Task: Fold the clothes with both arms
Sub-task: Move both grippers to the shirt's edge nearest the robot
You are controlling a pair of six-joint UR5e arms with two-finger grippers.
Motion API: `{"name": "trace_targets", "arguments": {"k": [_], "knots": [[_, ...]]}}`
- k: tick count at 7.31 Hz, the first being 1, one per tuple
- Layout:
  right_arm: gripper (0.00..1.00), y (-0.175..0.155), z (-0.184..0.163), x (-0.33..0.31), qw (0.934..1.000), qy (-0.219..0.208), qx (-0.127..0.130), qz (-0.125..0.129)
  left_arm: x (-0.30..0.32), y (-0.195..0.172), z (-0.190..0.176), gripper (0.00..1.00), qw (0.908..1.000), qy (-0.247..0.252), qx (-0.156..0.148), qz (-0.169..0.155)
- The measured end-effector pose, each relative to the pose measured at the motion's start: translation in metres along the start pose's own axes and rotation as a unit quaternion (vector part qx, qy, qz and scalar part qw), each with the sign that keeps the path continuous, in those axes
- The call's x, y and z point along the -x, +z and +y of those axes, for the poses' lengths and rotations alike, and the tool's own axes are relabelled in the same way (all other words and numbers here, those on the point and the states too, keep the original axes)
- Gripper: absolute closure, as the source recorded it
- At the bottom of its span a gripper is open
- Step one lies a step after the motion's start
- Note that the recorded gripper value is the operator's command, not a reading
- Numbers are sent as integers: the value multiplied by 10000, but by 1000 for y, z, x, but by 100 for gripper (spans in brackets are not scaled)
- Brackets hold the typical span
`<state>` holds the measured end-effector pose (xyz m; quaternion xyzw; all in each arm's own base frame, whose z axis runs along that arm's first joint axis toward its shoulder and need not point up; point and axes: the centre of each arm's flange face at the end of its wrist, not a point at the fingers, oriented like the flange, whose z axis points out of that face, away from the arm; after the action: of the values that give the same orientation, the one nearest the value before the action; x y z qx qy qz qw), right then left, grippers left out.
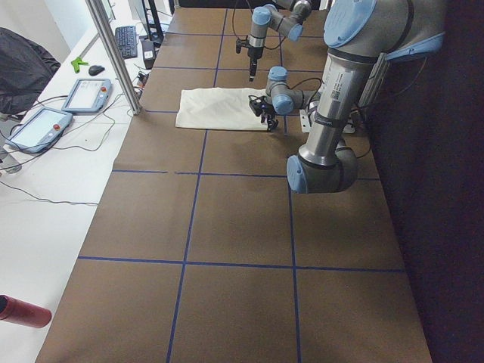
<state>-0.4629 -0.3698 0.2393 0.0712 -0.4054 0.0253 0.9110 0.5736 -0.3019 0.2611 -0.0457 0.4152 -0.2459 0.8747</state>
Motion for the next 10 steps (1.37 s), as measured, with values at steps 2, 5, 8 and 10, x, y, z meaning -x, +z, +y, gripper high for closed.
{"name": "trace_targets", "arguments": {"k": [2, 5, 8, 10], "knots": [[0, 0, 0, 0, 10000, 0, 0, 1, -2, 4, 0, 57, 10000, -2, -12, -23], [0, 0, 0, 0, 10000, 0, 0, 1, -4, 3, 1, 97, 10000, 4, -23, -13], [0, -1, 0, 0, 10000, 12, -4, -3, -4, 0, 3, 100, 10000, 26, -37, 25], [0, -1, 1, 1, 10000, 58, 0, -16, 0, -14, 4, 100, 9995, 310, -20, 76]]}}
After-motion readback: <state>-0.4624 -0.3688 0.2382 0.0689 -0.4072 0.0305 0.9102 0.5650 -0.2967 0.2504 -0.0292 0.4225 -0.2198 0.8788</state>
